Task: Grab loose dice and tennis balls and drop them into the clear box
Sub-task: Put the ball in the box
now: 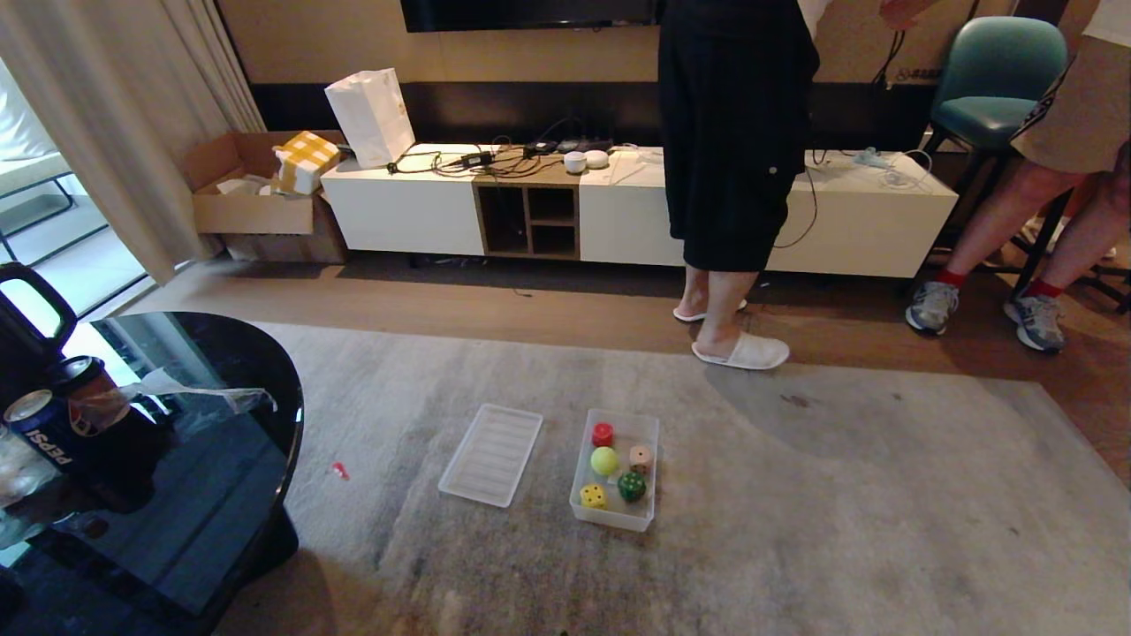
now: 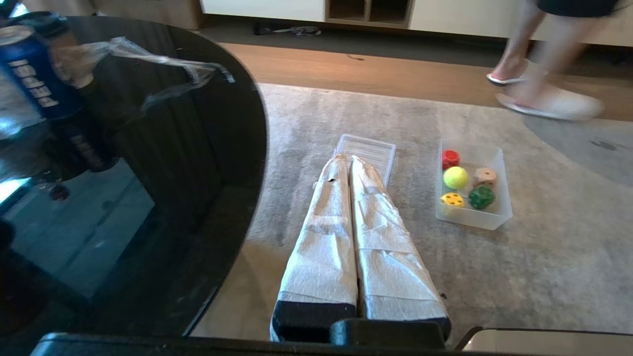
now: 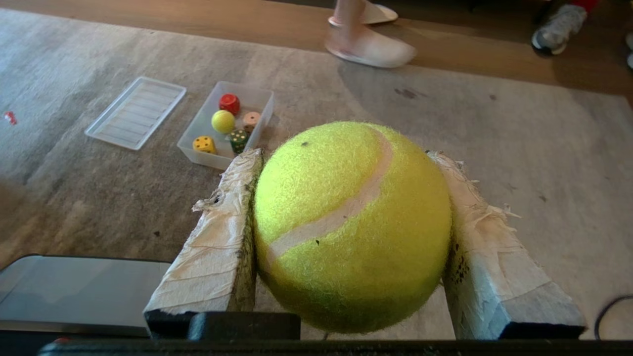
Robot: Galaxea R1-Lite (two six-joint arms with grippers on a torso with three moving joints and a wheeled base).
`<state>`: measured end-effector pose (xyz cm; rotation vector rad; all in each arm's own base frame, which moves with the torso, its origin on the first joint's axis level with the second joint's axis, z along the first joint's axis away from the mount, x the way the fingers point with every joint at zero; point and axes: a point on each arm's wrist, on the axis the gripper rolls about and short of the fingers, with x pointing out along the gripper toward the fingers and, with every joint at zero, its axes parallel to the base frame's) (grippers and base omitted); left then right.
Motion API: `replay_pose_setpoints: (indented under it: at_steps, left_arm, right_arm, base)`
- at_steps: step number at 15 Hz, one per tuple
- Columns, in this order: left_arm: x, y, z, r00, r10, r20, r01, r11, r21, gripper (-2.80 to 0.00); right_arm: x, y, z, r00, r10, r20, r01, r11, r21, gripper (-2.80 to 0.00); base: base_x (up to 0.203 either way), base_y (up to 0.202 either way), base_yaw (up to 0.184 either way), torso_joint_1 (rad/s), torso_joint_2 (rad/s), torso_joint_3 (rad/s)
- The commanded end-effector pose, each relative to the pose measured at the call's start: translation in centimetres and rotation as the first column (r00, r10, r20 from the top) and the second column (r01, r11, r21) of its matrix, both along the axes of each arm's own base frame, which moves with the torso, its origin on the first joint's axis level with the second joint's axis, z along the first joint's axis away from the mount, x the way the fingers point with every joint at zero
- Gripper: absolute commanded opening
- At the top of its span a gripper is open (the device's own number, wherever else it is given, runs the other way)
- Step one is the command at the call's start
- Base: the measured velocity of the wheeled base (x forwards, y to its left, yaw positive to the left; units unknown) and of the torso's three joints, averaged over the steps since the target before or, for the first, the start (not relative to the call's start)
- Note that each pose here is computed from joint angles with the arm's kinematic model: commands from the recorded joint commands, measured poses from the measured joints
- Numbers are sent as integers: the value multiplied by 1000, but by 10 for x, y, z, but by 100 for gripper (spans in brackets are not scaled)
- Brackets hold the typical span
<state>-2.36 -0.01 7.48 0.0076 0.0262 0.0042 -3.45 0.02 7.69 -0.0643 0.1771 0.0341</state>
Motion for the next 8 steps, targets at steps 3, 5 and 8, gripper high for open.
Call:
replay_pose_setpoints:
  at_steps: [3,5,8]
  left_arm:
    - [0,0,0,1000,-1,-3,1,1000,2,-280]
    - [0,0,0,1000,0,-2,0,1000,-3,-280]
    - [0,0,0,1000,0,-1,0,1000,-2,-280]
  right_arm:
    - [0,0,0,1000,1,-3,-1,1000,0,-280]
    - [0,0,0,1000,1,-3,-1,1000,0,-280]
    - [0,0,0,1000,1,-3,-1,1000,0,-280]
  base:
    - [0,0,0,1,1,-9]
    - [0,0,0,3,2,-138]
    - [0,0,0,2,0,-193]
